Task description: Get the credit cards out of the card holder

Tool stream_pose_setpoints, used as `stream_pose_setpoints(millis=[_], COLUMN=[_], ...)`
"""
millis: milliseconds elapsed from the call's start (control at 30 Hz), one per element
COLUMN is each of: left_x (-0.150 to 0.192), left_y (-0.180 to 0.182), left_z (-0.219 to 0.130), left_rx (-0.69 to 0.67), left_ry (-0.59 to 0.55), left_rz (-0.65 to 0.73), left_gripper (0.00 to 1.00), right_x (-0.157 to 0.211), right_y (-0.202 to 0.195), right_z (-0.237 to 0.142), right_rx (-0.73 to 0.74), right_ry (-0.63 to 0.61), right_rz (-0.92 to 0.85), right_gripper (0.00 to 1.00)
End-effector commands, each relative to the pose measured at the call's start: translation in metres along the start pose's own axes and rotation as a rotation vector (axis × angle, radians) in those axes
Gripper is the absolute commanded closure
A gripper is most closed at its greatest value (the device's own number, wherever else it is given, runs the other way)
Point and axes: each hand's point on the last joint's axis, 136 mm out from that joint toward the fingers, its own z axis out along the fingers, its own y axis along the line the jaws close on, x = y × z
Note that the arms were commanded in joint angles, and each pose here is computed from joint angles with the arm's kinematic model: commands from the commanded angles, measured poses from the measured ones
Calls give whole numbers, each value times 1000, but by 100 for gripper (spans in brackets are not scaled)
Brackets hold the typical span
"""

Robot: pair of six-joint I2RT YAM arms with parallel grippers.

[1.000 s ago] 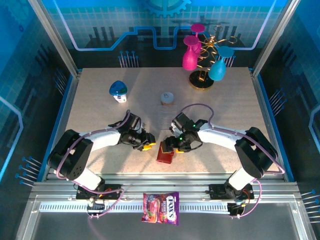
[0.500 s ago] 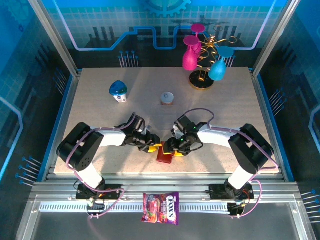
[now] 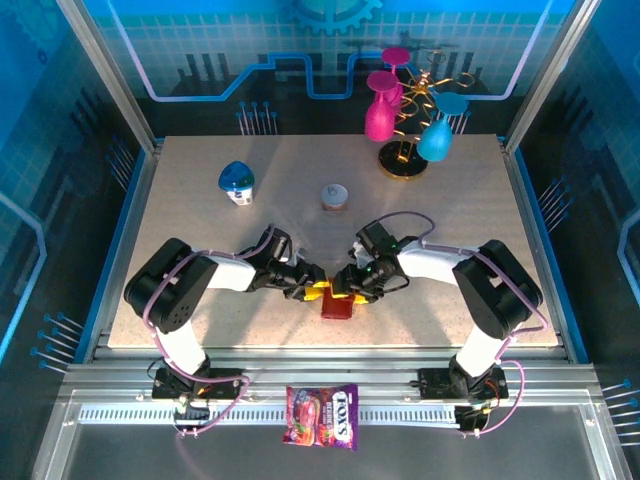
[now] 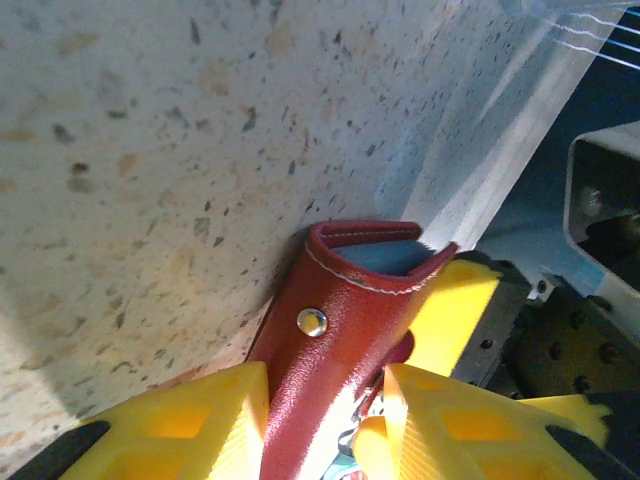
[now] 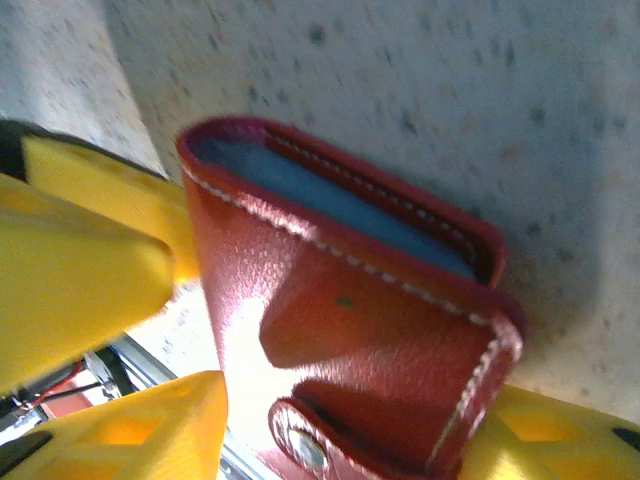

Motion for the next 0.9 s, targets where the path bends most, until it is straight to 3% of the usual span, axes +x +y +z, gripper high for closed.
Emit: stream_pose_setpoints(millis=[0, 267, 667, 867], left_x=[-15, -26, -27, -15], left_y=[1, 10, -7, -19], left_z=[0, -24, -38, -38], left_rx=[-11, -51, -37, -32], left_ry=[-62, -119, -125, -105], left_rz=[13, 5, 32, 50], left_gripper=[64, 64, 65, 72], right_x=[-22, -29, -14, -7], right_y=[18, 12, -7, -4], right_z=[-6, -3, -20, -31], right_rx=[-40, 26, 175, 247], right_ry=[-43, -34, -34, -53], right_rz=[-67, -79, -91, -128], right_gripper=[44, 45, 44, 47])
